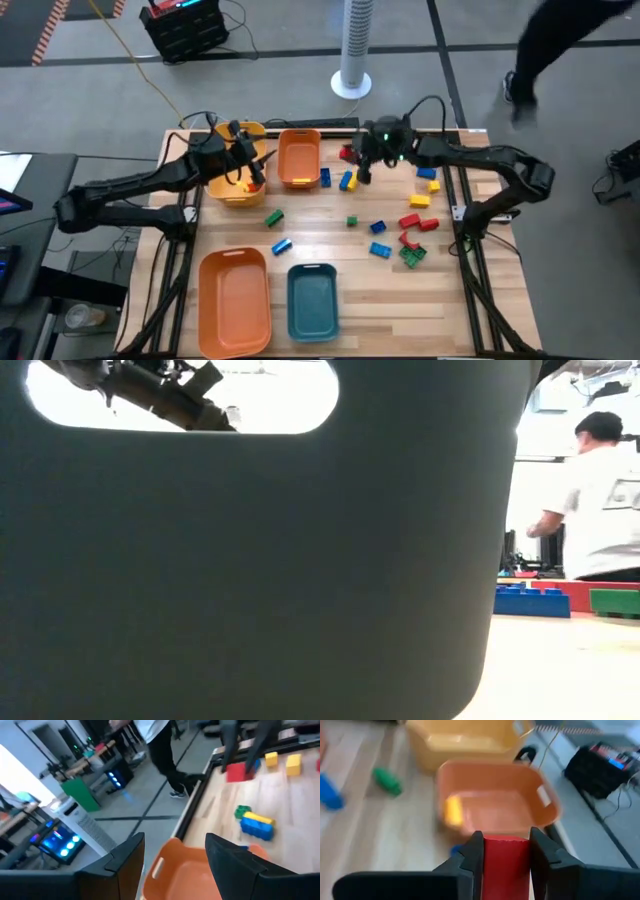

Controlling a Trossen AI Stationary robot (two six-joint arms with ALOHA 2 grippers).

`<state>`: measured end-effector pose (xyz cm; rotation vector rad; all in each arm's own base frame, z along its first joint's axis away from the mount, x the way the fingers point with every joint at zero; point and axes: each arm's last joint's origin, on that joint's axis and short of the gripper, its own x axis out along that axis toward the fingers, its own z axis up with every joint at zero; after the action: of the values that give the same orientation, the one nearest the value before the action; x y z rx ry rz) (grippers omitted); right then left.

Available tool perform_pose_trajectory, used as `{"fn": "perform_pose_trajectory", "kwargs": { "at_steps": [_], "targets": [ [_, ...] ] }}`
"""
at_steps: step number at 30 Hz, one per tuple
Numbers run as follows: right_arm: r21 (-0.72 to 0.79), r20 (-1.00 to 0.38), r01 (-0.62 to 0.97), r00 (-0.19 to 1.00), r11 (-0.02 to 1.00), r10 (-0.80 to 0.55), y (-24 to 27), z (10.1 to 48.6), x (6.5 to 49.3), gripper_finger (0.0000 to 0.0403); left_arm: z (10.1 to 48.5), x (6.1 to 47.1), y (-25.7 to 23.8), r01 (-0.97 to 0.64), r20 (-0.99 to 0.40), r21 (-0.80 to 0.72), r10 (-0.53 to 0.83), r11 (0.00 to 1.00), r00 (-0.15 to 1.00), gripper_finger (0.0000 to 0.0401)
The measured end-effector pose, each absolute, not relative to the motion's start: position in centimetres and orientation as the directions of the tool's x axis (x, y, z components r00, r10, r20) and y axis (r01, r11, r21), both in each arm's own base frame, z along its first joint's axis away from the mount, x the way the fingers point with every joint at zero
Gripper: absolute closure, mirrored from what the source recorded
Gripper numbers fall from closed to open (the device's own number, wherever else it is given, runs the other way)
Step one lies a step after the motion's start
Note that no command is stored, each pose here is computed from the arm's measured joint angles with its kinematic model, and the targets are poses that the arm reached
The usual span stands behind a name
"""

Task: Sort blocks
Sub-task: Put the red block into the yellow bin

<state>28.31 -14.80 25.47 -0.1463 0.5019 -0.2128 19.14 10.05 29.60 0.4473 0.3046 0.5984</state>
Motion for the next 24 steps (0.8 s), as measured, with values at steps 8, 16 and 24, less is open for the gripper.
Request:
{"fn": "perform_pose_trajectory", "kwargs": {
  "at_steps": [8,16,24],
  "targets": [
    [-0.146,-0.289,0.078,0.950,0.986,-0.118,-19.4,24.3,28.5,0.0295,29.6,19.5,12.1,-0.561,-0.085,0.454,0.661,0.692,0.746,0.0198],
    [-0.123,-0.299,0.009,0.953,0.992,-0.046,-19.6,24.6,28.8,0.0295,30.0,19.9,12.2,-0.568,-0.095,0.422,0.657,0.707,0.748,0.0198],
    [-0.113,-0.275,0.006,0.961,0.994,-0.037,-20.9,23.3,29.1,0.0295,28.6,20.2,13.2,-0.607,-0.177,0.295,0.667,0.737,0.724,0.0198]
  ]
}}
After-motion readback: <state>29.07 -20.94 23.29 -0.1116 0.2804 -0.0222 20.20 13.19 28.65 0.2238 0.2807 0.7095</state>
